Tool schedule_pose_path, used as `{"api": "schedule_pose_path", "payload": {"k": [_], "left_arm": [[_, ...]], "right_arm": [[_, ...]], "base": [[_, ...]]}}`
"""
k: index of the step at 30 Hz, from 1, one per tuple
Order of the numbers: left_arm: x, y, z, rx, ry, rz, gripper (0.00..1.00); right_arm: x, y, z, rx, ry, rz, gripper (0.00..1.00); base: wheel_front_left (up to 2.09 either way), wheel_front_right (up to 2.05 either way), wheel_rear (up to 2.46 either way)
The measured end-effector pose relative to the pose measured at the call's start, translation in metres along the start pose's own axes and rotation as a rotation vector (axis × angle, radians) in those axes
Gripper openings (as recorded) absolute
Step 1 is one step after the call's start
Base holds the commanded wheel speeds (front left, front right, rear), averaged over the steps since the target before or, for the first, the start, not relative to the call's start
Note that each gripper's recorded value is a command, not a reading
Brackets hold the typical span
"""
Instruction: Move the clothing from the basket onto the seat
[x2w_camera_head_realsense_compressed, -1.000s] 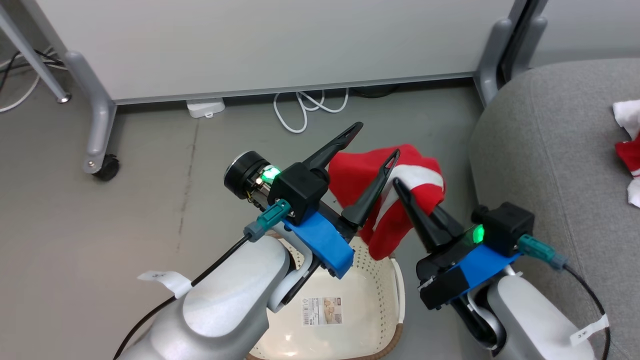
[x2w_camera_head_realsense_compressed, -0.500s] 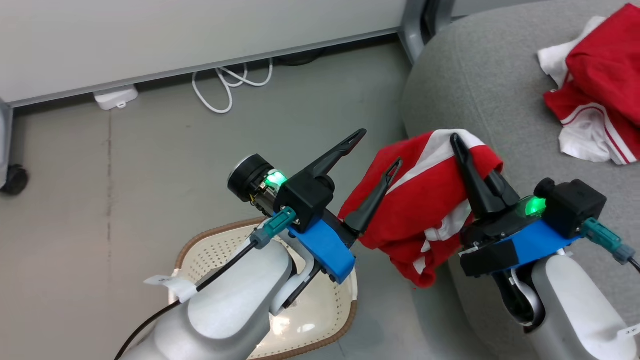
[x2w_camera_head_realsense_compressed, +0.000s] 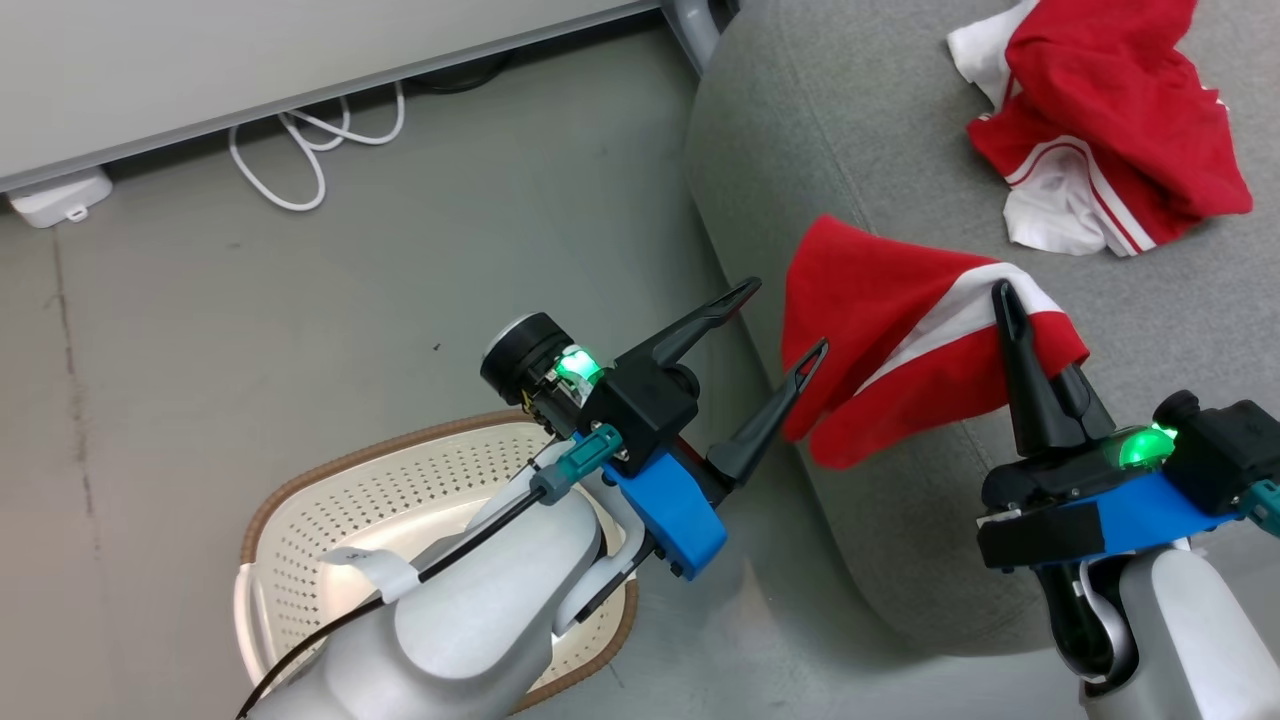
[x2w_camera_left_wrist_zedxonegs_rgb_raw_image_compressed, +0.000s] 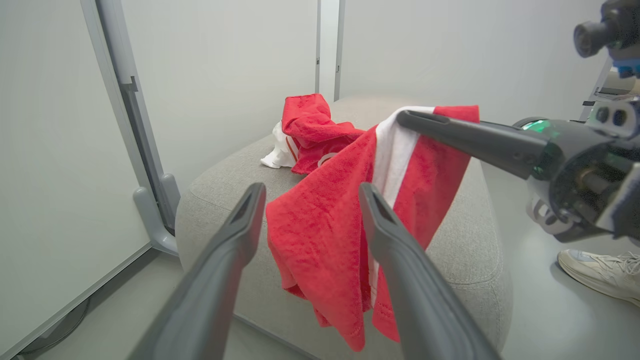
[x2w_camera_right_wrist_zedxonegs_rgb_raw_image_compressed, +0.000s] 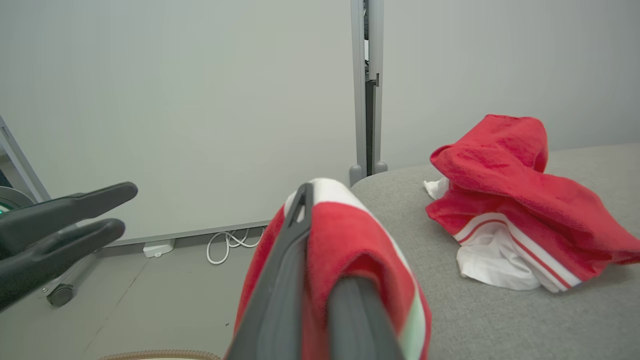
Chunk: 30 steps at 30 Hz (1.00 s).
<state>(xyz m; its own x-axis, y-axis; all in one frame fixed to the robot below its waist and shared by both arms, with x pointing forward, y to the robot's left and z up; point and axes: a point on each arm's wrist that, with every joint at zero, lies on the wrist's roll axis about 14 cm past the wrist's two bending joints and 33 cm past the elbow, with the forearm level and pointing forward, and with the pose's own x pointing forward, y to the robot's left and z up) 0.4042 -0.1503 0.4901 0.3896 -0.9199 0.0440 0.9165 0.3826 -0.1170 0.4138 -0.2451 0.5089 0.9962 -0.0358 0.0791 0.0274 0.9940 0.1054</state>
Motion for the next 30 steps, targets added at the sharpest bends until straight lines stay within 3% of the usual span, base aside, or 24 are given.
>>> {"api": "schedule_pose_path", "payload": {"k": [12, 23, 30], "left_arm": [[0.002, 0.004, -0.004, 0.005, 0.006, -0.002, 1.00], [0.007, 0.030, -0.018, -0.008, 0.008, 0.018, 1.00], [0.010, 0.053, -0.042, -0.028, 0.026, 0.025, 1.00]], "right_arm": [[0.005, -0.003, 0.020, -0.022, -0.060, -0.007, 0.00], [0.073, -0.032, 0.117, -0.185, -0.333, -0.015, 0.00], [0.111, -0.080, 0.175, -0.353, -0.473, -0.106, 0.00]], "base": [[0.00, 0.00, 0.00], [0.00, 0.00, 0.00], [0.00, 0.00, 0.00]]}}
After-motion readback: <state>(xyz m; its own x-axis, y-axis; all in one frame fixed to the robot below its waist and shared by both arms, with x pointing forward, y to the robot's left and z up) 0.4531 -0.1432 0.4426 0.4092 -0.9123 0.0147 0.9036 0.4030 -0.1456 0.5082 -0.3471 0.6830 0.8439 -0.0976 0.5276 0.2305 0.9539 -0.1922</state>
